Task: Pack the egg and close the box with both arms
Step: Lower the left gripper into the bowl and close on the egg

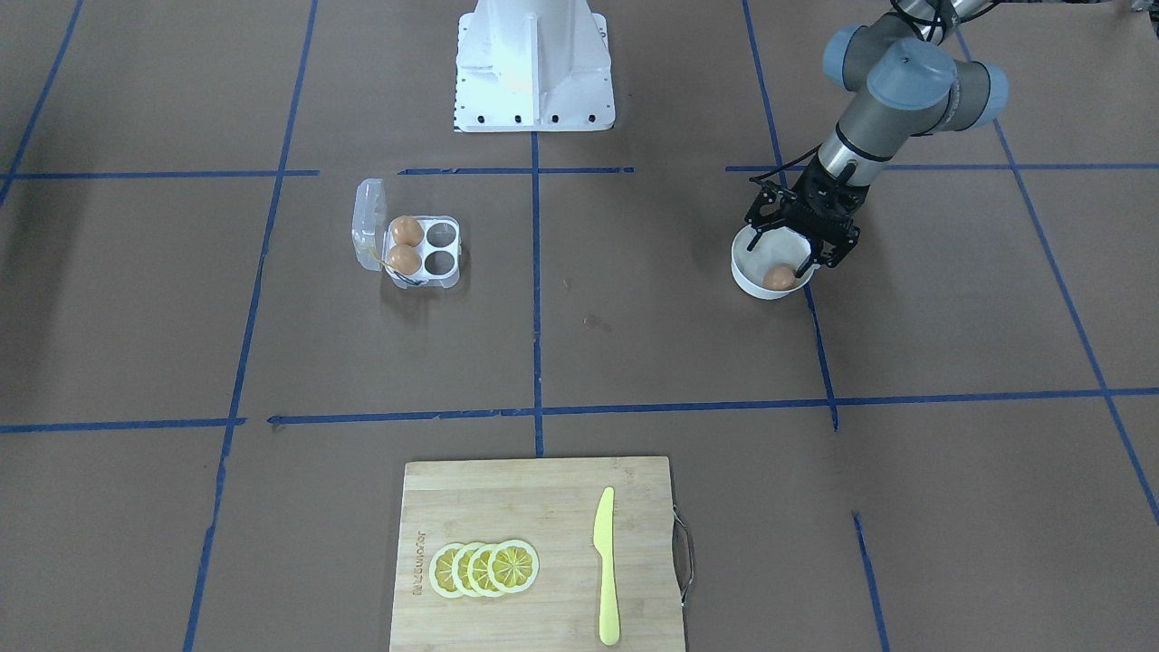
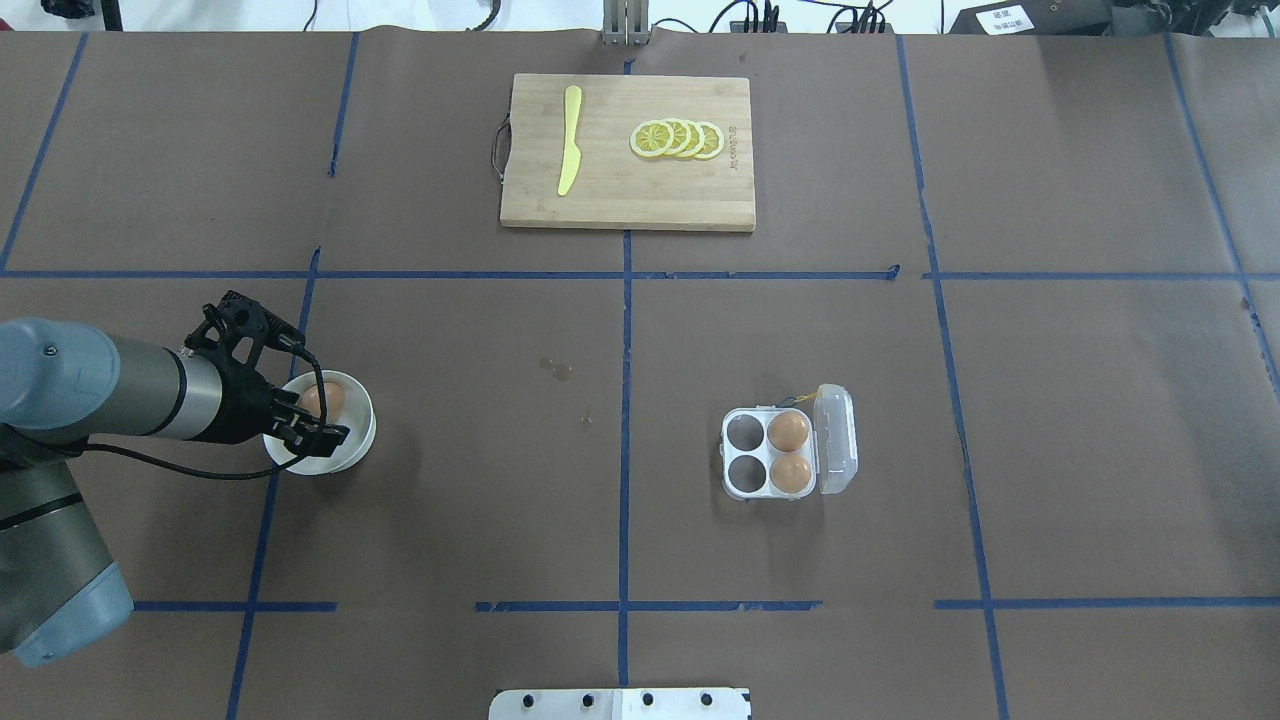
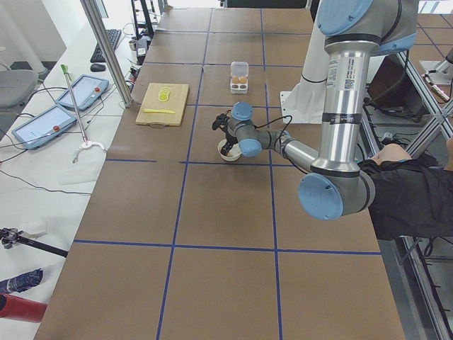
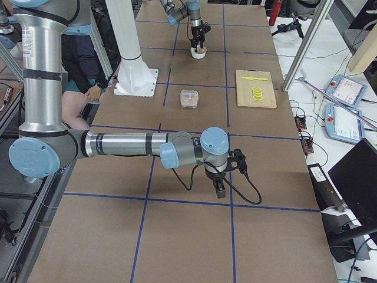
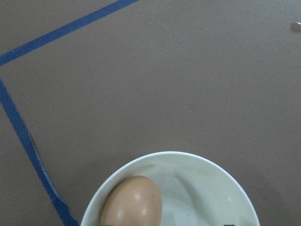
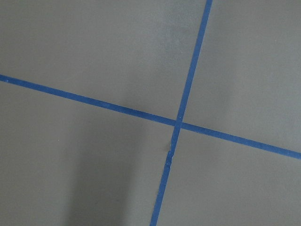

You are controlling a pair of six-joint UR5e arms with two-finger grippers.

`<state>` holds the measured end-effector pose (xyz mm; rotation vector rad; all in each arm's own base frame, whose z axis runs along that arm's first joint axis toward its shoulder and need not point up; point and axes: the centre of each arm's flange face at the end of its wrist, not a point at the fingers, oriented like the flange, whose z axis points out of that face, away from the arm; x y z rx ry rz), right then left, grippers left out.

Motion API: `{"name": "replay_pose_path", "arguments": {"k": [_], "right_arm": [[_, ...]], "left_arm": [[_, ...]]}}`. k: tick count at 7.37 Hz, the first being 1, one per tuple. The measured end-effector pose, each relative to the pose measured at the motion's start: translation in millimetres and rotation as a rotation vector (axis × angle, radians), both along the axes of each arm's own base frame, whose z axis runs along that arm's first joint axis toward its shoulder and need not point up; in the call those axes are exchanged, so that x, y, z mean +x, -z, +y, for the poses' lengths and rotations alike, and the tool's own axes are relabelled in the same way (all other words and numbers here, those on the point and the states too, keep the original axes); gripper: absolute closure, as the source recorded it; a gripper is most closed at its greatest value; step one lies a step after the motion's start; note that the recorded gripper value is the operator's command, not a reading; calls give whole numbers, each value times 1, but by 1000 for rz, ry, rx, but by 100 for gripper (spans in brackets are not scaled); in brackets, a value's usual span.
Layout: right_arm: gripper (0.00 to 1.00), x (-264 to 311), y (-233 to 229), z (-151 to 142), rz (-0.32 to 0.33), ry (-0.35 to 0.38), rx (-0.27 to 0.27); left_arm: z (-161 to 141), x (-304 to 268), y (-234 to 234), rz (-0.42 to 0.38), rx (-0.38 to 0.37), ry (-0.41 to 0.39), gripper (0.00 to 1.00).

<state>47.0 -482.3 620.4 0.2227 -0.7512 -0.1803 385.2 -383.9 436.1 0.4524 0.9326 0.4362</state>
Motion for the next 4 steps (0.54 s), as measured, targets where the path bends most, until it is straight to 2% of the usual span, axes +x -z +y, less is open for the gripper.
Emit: {"name": "replay_pose_path", "arguments": {"k": [4], "right_arm": [[0, 0, 0, 0, 0, -1, -1]], "left_arm": [[-2, 4, -4, -7, -4, -1, 21]]}}
